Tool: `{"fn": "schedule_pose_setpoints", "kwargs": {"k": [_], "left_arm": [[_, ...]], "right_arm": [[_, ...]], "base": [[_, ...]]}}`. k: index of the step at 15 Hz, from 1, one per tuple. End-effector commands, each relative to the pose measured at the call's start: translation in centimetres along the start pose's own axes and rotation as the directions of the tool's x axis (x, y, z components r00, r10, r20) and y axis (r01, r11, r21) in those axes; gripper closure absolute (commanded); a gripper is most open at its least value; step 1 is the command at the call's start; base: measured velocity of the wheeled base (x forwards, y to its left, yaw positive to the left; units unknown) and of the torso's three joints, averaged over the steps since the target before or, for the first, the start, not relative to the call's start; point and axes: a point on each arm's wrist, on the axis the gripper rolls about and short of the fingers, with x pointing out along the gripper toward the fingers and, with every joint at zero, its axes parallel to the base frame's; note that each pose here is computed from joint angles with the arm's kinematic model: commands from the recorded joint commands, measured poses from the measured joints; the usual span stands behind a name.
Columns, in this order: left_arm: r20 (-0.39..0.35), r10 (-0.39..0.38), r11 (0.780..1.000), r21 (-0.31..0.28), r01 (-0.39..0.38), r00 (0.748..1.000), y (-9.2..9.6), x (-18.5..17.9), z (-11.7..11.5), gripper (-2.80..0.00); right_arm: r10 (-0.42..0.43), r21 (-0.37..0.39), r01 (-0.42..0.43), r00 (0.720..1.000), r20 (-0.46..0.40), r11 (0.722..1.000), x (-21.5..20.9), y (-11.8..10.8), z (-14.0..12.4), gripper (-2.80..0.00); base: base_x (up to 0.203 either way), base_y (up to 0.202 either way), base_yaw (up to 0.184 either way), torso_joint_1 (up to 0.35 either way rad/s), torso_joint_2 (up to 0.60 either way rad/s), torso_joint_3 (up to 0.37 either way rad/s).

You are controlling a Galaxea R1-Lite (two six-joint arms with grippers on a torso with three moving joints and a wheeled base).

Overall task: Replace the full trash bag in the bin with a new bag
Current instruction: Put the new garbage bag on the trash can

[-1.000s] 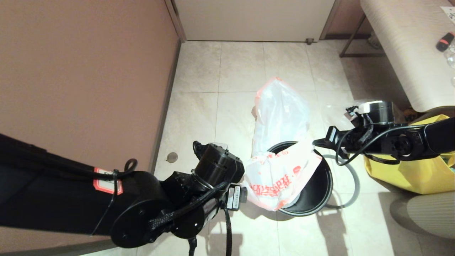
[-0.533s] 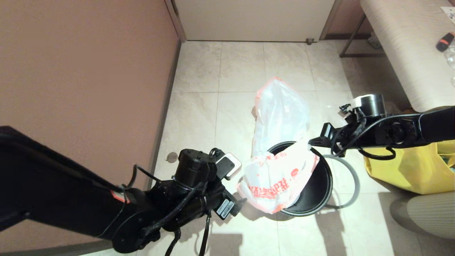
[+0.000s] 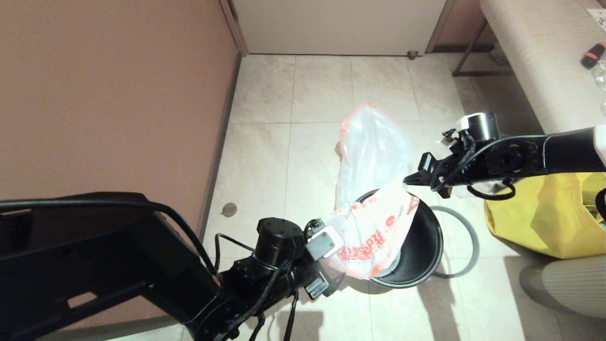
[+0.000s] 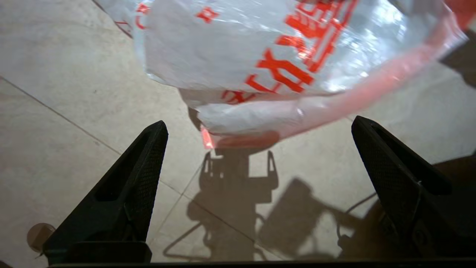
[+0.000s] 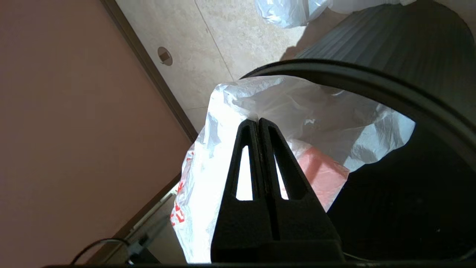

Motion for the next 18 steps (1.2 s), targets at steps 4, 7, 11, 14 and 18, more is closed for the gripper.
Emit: {"fn": "schedule_pose_setpoints", "kwargs": {"k": [4,7,11,14,18], "left_arm": [[0.011,-0.039,0.999,0.031,0.038,0.999,-1.4,-1.7,-0.4,-2.8],[-0.029,-0.067,0.997,0.042,0.068,0.997,-2.5,-0.2,-1.7,-2.8],[0.055,0.003,1.0,0.02,-0.004,0.998,-1.4,4.1,-1.7,-2.8],[0.083,0.063,0.998,0.0,-0.064,0.995,0.2,4.6,-1.1,0.0],[0.132,0.128,0.992,-0.034,-0.124,0.983,1.1,4.7,-0.7,0.0]], "right_arm": [[0.011,0.023,-0.011,1.0,0.014,1.0,1.1,0.1,0.9,0.0],[0.009,0.051,-0.01,1.0,0.002,0.999,0.9,0.5,0.9,0.0],[0.011,0.076,-0.01,1.0,-0.012,0.997,1.0,0.8,0.6,0.0],[0.01,0.077,-0.009,1.0,-0.017,0.997,1.1,0.8,0.6,0.0],[0.001,0.084,0.002,1.0,-0.028,0.996,0.8,0.8,0.4,0.0]], "base": [[0.0,0.0,0.0,0.0,0.0,0.0],[0.0,0.0,0.0,0.0,0.0,0.0],[0.0,0.0,0.0,0.0,0.0,0.0],[0.0,0.0,0.0,0.0,0.0,0.0],[0.0,0.0,0.0,0.0,0.0,0.0]]}}
